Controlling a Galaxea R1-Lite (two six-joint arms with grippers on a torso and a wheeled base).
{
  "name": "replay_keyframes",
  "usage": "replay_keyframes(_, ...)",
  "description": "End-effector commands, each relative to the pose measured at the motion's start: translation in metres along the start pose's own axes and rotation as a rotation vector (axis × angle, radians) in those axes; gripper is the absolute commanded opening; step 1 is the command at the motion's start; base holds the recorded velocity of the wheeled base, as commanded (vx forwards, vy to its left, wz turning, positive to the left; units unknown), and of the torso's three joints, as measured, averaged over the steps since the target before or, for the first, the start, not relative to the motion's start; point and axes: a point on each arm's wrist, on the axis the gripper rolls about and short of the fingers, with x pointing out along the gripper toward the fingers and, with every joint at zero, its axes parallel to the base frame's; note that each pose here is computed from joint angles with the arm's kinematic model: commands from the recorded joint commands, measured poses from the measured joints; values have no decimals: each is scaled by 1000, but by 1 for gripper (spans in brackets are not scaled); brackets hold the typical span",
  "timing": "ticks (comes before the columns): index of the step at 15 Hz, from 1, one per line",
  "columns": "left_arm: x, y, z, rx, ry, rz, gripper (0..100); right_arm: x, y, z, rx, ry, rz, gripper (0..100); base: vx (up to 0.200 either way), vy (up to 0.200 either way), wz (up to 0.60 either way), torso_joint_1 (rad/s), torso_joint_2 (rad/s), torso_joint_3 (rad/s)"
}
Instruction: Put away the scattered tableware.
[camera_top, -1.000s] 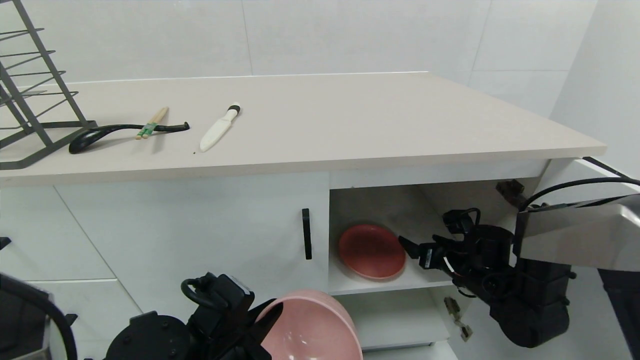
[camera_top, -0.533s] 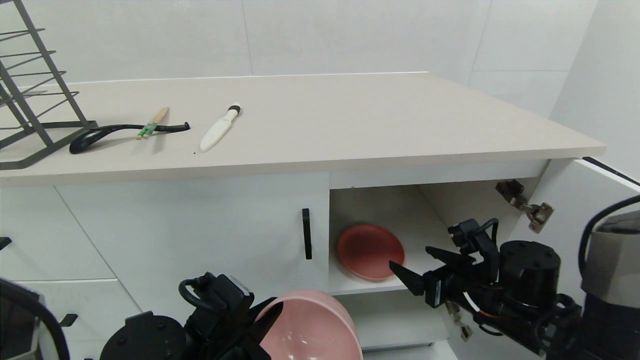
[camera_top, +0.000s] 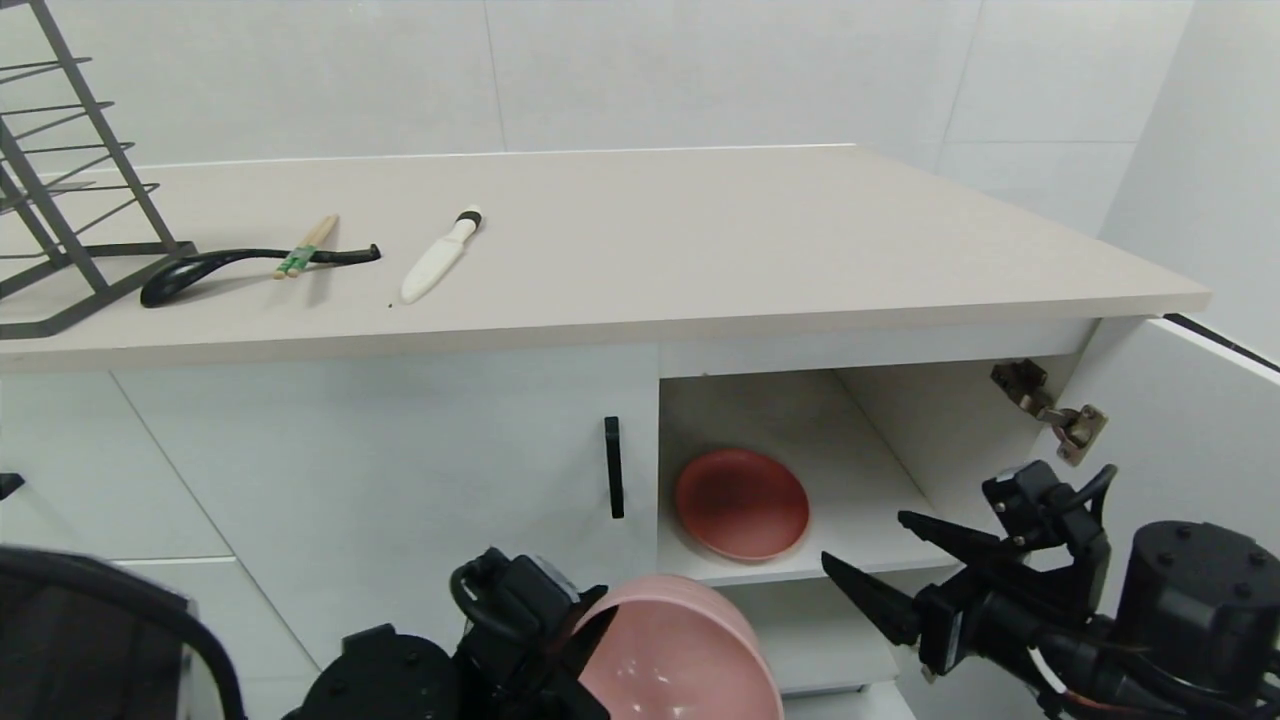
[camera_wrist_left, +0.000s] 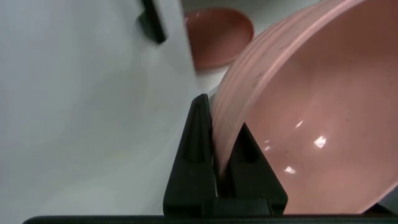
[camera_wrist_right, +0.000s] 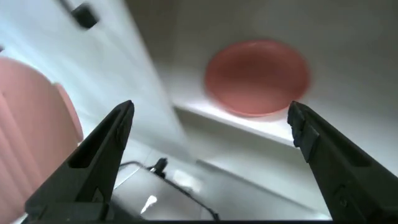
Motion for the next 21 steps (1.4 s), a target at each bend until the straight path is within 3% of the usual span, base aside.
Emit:
replay_keyframes(1, 24, -19, -1, 57, -18, -5, 0, -11, -10, 14, 15, -81, -50, 100, 0, 0, 0, 0, 0, 0)
replay_keyframes(4, 55, -38, 1, 51, -56, 62, 0, -21, -13, 25, 18, -148, -65, 100, 0, 0, 0, 0, 0, 0)
replay_keyframes(5, 62, -40, -1, 61, -59, 68, 0, -23, -13, 27, 16, -159, -64, 100, 0, 0, 0, 0, 0, 0)
replay_keyframes(6, 71, -44, 0, 103, -71, 72, 0, -23, -13, 27, 16, -162, -63, 100, 0, 0, 0, 0, 0, 0)
replay_keyframes(7, 78, -47, 3, 116, -92, 76, 0, -23, -13, 27, 16, -162, -63, 100, 0, 0, 0, 0, 0, 0)
replay_keyframes(11, 113, -57, 14, 103, -176, 106, 0, -22, -12, 26, 17, -153, -61, 100, 0, 0, 0, 0, 0, 0)
replay_keyframes(13, 136, -53, 13, 114, -202, 149, 0, -22, -12, 26, 17, -154, -61, 100, 0, 0, 0, 0, 0, 0)
replay_keyframes(17, 159, -48, 18, 89, -241, 219, 0, -21, -13, 25, 18, -150, -66, 100, 0, 0, 0, 0, 0, 0)
replay_keyframes(19, 169, -43, 33, 9, -289, 318, 0, -8, -19, 11, 26, -64, -90, 100, 0, 0, 0, 0, 0, 0)
replay_keyframes(21, 173, -43, 40, -96, -320, 376, 0, 9, -28, 2, 40, -14, -126, 100, 0, 0, 0, 0, 0, 0)
